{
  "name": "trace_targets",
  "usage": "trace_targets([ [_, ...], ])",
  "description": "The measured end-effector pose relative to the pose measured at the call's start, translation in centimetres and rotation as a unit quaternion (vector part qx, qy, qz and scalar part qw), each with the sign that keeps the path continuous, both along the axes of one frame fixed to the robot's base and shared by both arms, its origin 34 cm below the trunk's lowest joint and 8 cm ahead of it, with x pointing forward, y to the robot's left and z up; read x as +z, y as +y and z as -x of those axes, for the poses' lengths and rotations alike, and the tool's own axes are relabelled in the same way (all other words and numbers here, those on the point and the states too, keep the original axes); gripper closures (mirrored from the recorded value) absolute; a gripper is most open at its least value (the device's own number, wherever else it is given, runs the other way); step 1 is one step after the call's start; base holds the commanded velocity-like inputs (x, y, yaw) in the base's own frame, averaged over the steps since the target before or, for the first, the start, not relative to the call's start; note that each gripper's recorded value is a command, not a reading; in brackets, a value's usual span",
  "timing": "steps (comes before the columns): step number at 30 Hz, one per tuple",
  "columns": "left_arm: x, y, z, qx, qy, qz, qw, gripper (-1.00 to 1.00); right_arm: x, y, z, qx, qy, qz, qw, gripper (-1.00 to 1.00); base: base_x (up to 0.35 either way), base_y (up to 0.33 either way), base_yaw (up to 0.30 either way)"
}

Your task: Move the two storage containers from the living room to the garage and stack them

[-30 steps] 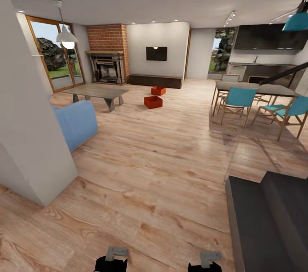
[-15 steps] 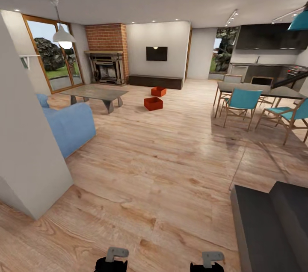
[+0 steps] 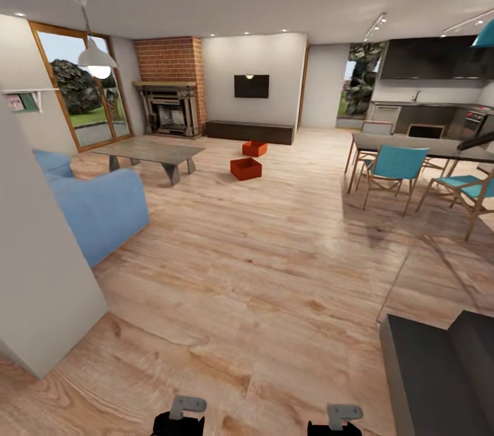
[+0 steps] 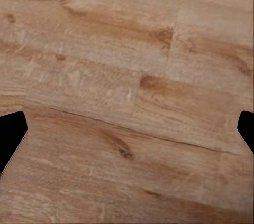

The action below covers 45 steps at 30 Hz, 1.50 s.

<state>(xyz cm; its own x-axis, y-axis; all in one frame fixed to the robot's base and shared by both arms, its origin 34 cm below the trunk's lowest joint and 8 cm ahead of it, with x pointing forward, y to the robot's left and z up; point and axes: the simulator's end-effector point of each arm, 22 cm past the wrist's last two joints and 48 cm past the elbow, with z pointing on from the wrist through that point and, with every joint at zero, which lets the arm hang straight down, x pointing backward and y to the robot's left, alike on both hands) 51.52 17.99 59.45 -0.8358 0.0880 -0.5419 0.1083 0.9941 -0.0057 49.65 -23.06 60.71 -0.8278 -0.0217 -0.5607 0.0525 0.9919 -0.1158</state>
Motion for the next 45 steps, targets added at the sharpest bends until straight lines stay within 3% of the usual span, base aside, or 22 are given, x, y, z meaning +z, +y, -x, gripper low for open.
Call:
trace_targets([
  [13,0.09,0.06,-0.19,0.001,-0.004,0.000,1.0000,-1.00,-0.02,0.03,0.00,0.001,0.000,0.000,1.0000,-1.00,0.286,0.000,0.000],
  [34,0.31,0.00,-0.54,0.006,-0.006,0.005,1.0000,-1.00,-0.04,0.10,0.00,0.002,0.000,0.000,1.0000,-1.00,0.062,0.000,0.000],
  [45,0.48,-0.09,-0.74,0.001,-0.012,0.003,0.9999,-1.00,-0.01,0.13,0.00,0.003,0.000,0.000,1.0000,-1.00,0.309,0.000,0.000],
])
